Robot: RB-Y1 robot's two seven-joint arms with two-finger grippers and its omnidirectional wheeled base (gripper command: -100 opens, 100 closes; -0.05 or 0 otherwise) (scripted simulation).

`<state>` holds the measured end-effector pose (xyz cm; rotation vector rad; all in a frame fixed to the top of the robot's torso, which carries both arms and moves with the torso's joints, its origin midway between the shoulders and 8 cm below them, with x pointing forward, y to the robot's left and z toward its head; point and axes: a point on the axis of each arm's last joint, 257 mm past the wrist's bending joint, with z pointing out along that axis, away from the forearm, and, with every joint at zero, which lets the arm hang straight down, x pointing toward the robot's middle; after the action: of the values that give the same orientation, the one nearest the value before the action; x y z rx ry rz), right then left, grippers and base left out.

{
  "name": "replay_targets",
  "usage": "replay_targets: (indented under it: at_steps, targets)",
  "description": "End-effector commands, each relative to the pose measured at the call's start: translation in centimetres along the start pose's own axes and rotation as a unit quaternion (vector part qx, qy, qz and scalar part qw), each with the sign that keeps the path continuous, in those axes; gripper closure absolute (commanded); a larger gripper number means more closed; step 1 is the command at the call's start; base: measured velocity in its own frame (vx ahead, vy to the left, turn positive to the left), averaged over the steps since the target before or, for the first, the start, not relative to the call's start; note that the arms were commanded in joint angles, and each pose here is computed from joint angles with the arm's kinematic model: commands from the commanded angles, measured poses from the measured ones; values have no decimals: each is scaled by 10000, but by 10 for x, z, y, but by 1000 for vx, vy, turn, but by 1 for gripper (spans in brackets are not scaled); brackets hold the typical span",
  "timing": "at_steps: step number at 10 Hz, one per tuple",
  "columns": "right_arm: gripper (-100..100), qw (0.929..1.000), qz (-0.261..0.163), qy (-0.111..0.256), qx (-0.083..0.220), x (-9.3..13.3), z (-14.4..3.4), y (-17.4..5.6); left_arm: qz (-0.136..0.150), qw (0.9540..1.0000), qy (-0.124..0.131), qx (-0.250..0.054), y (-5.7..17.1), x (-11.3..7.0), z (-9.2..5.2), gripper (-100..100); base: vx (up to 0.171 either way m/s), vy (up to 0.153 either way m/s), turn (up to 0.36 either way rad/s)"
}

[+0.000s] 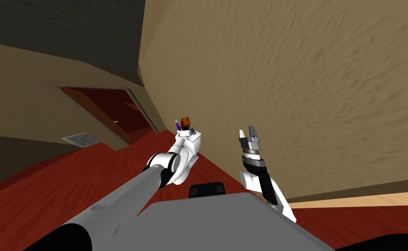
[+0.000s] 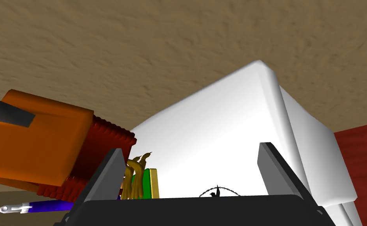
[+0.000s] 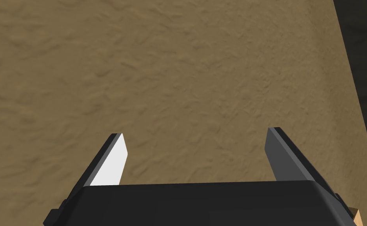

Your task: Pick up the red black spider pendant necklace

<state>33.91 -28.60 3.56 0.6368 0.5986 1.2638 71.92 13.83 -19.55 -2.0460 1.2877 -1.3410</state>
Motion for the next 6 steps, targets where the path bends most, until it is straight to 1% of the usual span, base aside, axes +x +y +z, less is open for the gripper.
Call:
replay_targets:
  at_steps: [1,2,3,4,5,6]
  targets:
    - [0,10000,0,0,0,0,0,0,8,9997,-87,-236,20,-5,3,-100,22,223,-31]
    - [0,10000,0,0,0,0,0,0,23,9992,-143,-385,35,-8,5,-100,20,215,-27]
    - [0,10000,0,0,0,0,0,0,41,9981,-199,-584,55,-10,6,-100,-7,256,-10]
    - [0,10000,-1,0,0,0,0,0,41,9981,-199,-584,55,-10,6,-100,0,201,-15]
    - [0,10000,0,0,1,0,0,0,41,9981,-199,-584,55,-10,6,-100,1,66,-2]
    - [0,10000,1,-1,0,0,0,0,55,9972,-221,-710,69,-9,7,-100,25,87,50]
